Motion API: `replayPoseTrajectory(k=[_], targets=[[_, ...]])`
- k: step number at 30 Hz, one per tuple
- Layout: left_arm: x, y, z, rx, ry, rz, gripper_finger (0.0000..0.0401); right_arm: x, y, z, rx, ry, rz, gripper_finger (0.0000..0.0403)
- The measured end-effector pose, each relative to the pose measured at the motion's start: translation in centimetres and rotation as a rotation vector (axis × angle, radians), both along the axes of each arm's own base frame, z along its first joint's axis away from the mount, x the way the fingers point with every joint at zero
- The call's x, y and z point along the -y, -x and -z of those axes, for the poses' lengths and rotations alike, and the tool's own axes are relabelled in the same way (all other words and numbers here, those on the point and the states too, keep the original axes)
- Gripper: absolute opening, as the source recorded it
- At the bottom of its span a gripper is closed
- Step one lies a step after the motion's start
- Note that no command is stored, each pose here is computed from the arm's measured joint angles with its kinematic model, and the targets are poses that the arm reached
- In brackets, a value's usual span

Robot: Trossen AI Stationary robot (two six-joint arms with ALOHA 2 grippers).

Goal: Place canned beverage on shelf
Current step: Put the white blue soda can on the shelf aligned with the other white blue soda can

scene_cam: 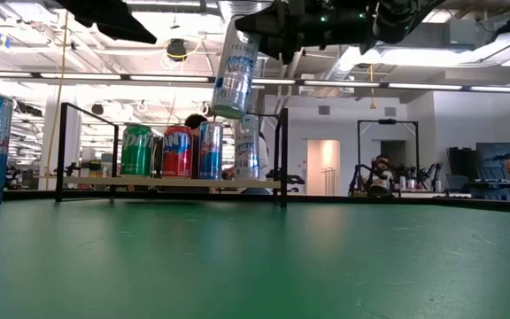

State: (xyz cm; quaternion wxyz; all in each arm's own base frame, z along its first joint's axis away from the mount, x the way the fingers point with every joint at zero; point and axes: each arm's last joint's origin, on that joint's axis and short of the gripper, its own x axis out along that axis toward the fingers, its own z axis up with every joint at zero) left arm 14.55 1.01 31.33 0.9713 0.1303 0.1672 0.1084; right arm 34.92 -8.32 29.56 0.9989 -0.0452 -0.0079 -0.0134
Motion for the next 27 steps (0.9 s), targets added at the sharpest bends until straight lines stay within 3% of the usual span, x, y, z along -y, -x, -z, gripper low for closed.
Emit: replayPoseTrajectory(k=[15,27], targets=[[-0.1,-0.2,-0.5,0.050,-0.026,-0.011,0.0327,1.2,-1.0,1.6,0.026,-0.014,-0.024,0.0276],[0.1,2.5,-1.3,0.191,-0.011,0.008,0.0327,4.1,-0.3,2.1,-0.012,-0.037,0.048,0.0276]])
